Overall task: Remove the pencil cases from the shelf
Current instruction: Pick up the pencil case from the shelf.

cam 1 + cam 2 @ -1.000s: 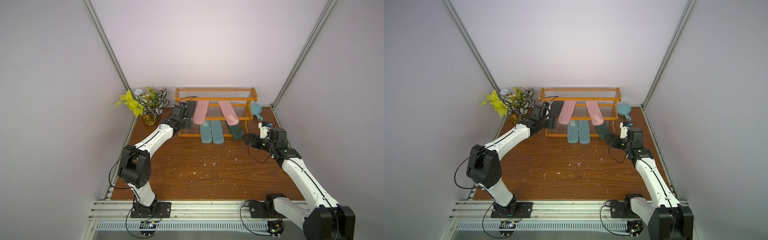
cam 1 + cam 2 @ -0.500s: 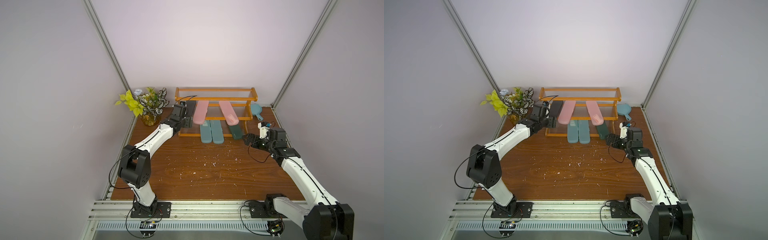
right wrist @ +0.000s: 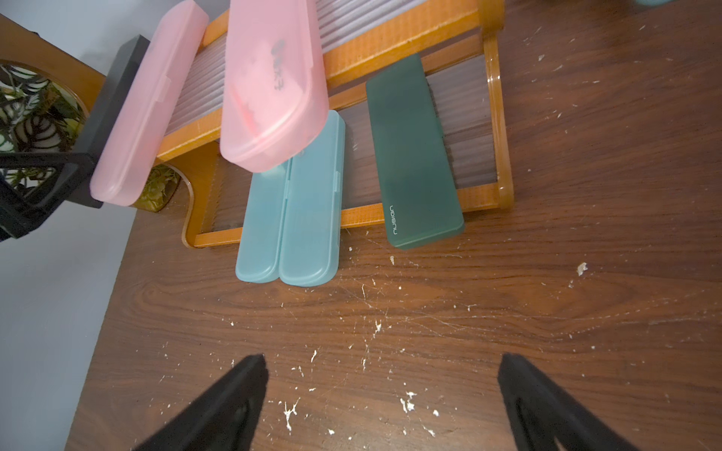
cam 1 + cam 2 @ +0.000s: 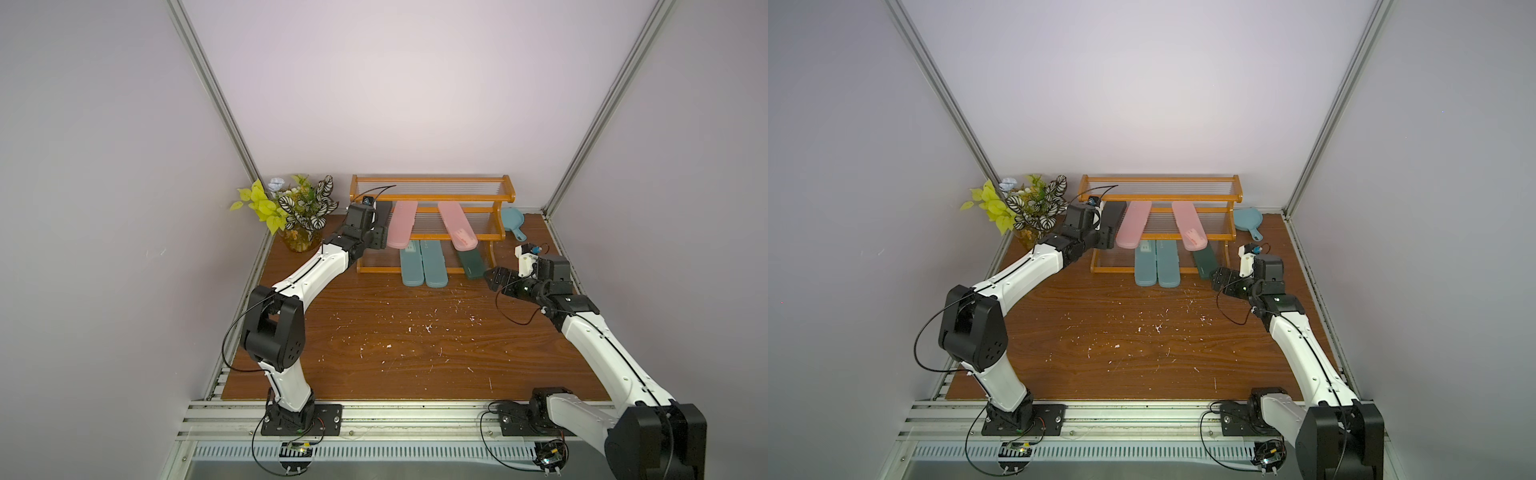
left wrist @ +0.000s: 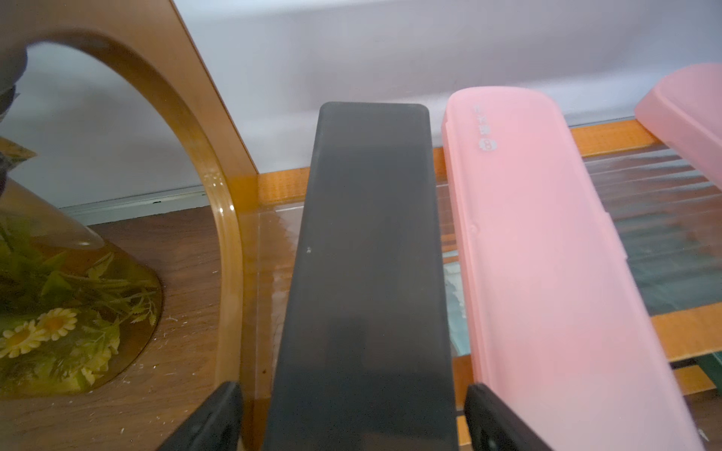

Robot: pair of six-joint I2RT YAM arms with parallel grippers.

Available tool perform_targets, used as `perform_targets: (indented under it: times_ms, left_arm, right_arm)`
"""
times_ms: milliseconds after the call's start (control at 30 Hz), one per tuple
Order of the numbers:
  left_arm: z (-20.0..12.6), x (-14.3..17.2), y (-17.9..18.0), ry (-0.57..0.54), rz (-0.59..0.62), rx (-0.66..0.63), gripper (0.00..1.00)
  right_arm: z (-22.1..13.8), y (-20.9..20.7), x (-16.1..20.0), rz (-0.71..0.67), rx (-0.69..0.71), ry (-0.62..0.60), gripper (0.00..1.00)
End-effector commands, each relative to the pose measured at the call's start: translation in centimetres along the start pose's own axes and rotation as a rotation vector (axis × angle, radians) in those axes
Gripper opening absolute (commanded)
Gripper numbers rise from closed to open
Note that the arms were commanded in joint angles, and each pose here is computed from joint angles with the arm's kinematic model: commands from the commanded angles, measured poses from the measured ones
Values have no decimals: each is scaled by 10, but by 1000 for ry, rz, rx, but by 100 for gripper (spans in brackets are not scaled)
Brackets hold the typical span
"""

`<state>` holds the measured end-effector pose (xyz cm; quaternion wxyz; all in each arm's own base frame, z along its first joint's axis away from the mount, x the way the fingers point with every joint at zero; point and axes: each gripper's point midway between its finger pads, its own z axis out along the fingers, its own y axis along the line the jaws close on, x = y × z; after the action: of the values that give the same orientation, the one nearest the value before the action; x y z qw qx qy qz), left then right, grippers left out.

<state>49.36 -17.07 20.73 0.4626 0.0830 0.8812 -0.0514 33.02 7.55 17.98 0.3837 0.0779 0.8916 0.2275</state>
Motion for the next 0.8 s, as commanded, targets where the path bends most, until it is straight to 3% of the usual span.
perform_targets:
  times_ms: [0, 300, 600, 767]
  left_arm:
    - [8, 8, -8, 26, 17, 22, 84]
    - [14, 18, -5, 55, 26, 5, 83]
    - [11, 12, -4, 35, 25, -1, 67]
    - [9, 10, -4, 28, 21, -1, 63]
  right_arm:
    - [-4, 8, -14, -16, -17, -38, 99]
    - [-2, 7, -13, -15, -14, -36, 99]
    - [-2, 8, -15, -13, -16, -39, 99]
    - [-2, 9, -17, -14, -17, -43, 99]
